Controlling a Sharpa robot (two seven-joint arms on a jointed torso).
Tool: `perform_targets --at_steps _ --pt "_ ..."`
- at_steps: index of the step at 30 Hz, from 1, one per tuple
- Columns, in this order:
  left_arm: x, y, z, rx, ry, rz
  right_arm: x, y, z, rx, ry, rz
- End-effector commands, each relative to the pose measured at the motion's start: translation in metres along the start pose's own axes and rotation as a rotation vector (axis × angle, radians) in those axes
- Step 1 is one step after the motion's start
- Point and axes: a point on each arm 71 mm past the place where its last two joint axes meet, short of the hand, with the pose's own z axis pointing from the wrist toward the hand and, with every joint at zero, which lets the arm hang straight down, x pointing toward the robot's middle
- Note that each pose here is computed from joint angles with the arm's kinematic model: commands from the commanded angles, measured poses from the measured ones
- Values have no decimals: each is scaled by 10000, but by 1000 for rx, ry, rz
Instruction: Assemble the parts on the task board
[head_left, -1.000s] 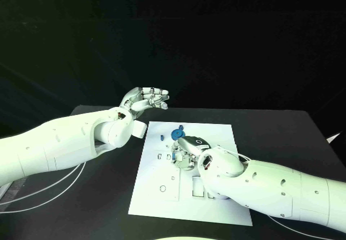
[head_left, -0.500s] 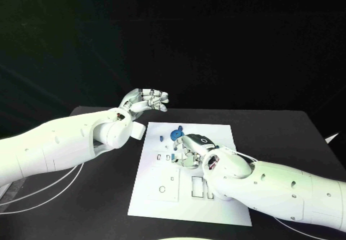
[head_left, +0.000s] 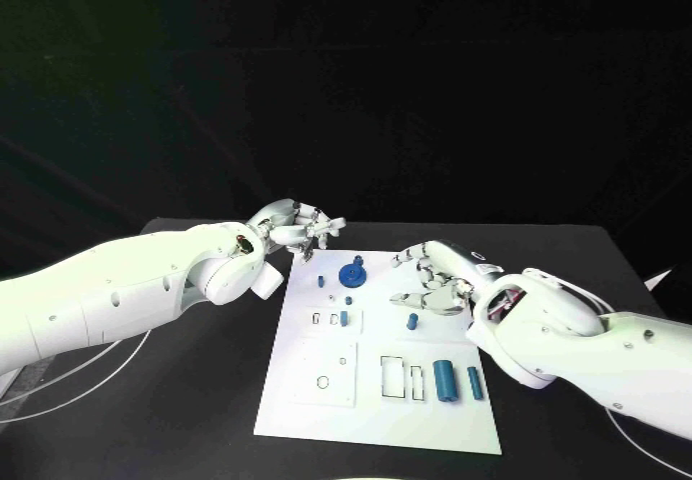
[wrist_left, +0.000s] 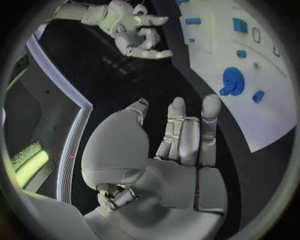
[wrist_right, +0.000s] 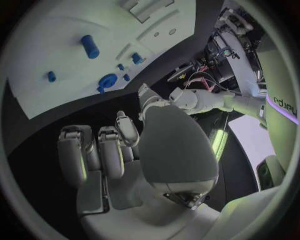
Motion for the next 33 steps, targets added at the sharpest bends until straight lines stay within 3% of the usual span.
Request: perform_targets --at_steps 1,7,12,24,33 --pt "142 129 -14 -214 167 248 -114 -72 -82 28 11 137" --pt "277 198 -13 -377 273 400 -356 -339 -196 139 -24 187" --pt "346 214 28 -457 302 493 -434 -455 -224 180 -37 196" --pt "507 167 177 -485 309 566 -486 -556 -227 214 -42 194" --pt "607 168 230 -491 339 570 -500 -589 -222 228 -44 191"
